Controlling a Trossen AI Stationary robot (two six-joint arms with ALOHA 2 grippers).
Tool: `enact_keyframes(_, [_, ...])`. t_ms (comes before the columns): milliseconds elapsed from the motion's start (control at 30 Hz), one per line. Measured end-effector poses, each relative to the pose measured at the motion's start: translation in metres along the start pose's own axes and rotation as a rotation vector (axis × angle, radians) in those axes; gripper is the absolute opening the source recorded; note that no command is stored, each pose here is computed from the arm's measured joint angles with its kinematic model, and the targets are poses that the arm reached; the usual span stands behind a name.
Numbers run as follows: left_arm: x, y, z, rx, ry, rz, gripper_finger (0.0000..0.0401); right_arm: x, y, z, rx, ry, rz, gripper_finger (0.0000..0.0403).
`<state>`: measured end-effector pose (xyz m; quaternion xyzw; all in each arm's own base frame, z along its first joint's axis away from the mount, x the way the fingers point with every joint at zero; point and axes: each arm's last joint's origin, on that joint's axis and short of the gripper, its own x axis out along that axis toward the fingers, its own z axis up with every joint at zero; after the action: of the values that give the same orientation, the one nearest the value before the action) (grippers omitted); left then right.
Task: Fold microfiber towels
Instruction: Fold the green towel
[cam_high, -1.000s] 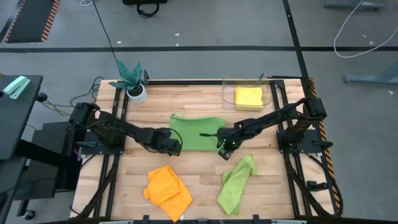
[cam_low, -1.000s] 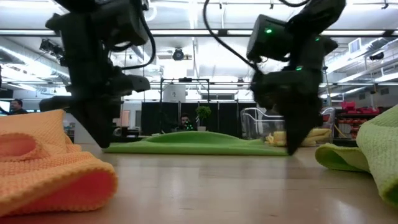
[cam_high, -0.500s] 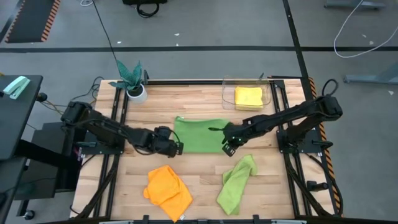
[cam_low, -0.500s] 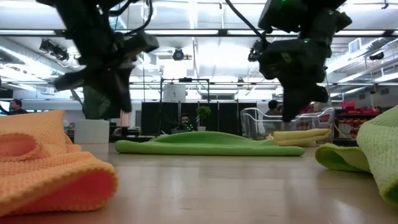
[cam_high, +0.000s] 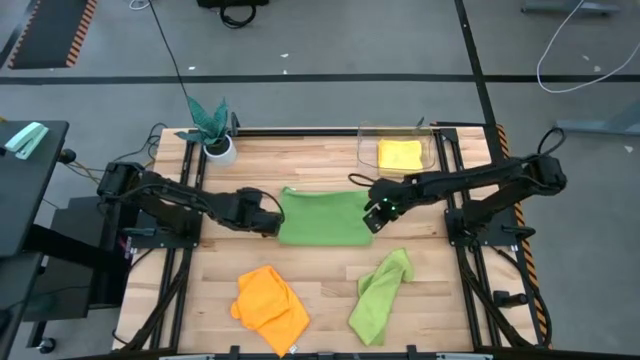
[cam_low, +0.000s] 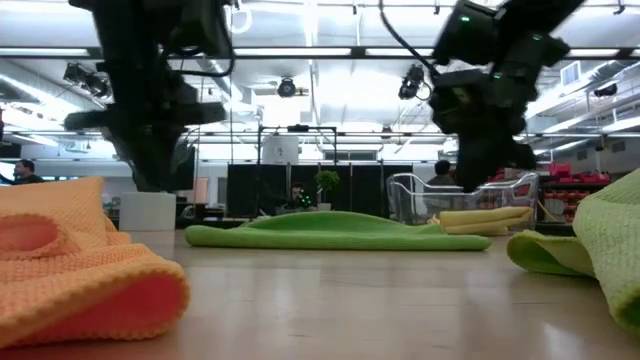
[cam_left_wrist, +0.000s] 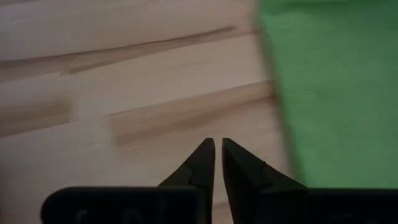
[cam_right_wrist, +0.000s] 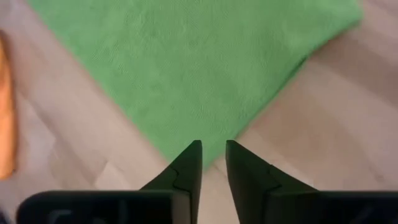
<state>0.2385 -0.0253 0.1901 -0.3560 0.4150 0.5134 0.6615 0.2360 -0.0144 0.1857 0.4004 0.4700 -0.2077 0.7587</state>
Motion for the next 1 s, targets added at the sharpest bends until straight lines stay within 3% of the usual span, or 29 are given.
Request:
enact_keyframes(200, [0.001,0.011,-0.001,-0.022,0.005,-0.033,0.0008,0.001,-0.026,-0.022,0.123,-0.053,0.169,0.0104])
enact_keyframes(333, [0.009,0.024,-0.001,-0.063,0.002,-0.066,0.0012,-0.002,-0.037,-0.033,0.151,-0.078,0.211,0.0110])
enact_keyframes(600, [0.035,0.045,-0.009,-0.210,0.033,-0.293,0.0075,0.002,-0.052,-0.045,0.184,-0.079,0.217,0.0112])
enact_keyframes(1000, [0.054,0.049,-0.008,-0.279,0.082,-0.402,0.0161,0.013,-0.071,-0.033,0.358,-0.117,0.199,0.0112])
